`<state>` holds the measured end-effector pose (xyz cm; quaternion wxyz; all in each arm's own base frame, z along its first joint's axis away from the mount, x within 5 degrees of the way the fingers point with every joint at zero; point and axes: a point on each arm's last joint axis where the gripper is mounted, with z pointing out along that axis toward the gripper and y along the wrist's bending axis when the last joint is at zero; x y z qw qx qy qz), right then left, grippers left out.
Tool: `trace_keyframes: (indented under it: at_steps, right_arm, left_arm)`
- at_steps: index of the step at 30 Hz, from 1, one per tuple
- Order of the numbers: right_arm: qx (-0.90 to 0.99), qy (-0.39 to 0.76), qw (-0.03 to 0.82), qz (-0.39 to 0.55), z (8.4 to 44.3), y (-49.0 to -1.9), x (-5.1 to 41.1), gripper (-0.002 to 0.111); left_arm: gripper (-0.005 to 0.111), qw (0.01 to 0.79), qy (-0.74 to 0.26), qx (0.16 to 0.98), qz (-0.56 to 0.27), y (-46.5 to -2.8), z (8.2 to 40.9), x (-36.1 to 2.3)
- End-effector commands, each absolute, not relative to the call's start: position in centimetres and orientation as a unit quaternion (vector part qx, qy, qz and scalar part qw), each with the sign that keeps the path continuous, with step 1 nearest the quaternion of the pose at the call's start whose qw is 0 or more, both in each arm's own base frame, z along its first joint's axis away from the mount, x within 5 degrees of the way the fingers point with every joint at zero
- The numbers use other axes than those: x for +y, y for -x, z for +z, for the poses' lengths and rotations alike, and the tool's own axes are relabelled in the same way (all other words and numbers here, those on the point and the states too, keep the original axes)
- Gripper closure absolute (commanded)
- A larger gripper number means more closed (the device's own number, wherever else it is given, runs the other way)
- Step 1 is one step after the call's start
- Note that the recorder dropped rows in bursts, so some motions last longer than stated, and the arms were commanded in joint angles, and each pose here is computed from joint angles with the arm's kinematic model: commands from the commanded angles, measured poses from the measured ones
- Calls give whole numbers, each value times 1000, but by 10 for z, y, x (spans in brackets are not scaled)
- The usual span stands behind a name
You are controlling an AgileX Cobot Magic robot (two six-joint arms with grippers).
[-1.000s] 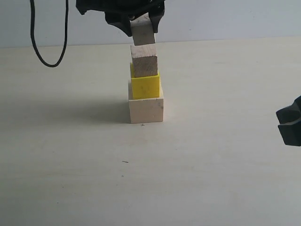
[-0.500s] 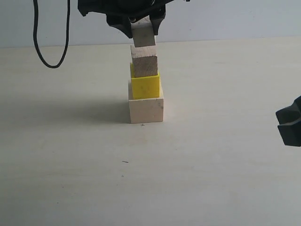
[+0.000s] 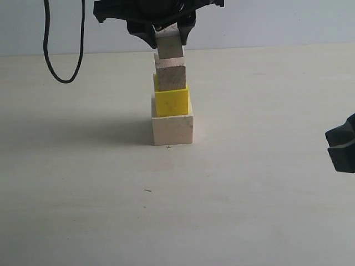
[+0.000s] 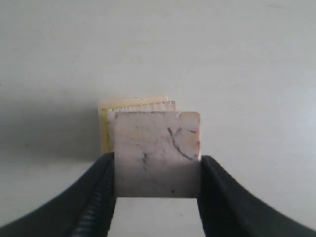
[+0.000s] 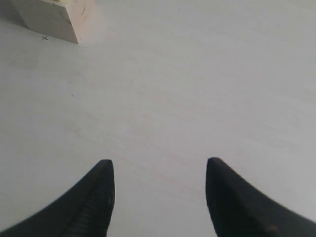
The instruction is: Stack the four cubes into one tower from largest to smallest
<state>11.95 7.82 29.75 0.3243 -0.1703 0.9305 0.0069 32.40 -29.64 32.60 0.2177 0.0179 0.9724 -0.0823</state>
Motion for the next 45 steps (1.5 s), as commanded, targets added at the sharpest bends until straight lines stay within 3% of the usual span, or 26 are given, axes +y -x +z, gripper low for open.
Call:
trace_keyframes:
  at_steps: [1,45]
  right_arm:
    - [929,172,328,8,298,-119,77,55]
    - [930,172,326,7,298,-118,77,55]
  left_arm:
    - [107,224,-15,971,-80,-324,327,-296]
    - [107,232,-7,970,-73,-326,328,-293]
